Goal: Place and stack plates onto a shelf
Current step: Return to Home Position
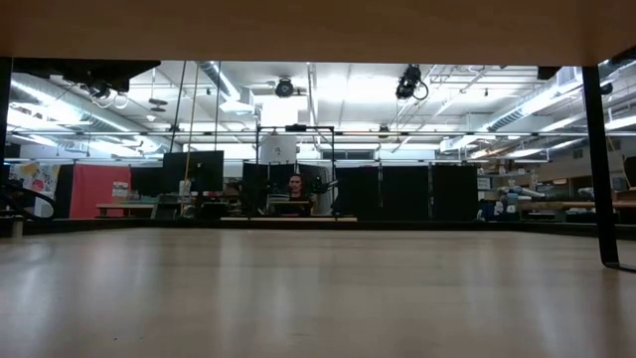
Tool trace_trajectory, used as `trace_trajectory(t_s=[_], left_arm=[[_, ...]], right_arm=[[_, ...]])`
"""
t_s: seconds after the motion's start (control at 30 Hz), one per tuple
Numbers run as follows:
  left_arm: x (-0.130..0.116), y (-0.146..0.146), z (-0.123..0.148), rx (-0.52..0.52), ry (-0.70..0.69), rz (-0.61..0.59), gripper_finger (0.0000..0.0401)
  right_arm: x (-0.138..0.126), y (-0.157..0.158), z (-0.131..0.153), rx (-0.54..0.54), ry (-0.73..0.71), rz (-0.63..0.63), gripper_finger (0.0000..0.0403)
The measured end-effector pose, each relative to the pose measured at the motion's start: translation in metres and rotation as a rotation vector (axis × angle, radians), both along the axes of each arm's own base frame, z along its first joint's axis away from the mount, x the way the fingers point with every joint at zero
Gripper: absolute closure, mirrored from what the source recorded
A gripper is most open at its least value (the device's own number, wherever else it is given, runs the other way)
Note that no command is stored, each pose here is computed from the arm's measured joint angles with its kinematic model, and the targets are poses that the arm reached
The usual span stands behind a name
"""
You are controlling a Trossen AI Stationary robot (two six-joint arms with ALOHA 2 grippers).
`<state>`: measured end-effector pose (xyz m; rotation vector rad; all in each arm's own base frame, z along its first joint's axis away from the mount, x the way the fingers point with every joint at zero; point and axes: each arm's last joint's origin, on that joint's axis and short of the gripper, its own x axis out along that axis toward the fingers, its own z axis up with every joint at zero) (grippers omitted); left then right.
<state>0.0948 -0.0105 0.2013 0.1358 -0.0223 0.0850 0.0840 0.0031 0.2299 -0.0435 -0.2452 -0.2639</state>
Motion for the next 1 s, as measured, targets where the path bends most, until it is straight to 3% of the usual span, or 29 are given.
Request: trace_trajectory(t_s=[0.57, 1.0], left_arm=[[0.0, 0.0, 0.0, 0.0, -0.001, 0.0, 0.0239], [0.0, 0.0, 0.0, 0.001, 0.0, 0.0, 0.0239]], right_arm=[[0.009, -0.014, -0.04, 0.052, -0.017, 0.007, 0.0227], [0.011, -0.022, -0.057, 0.082, 0.148, 0.007, 0.0227]])
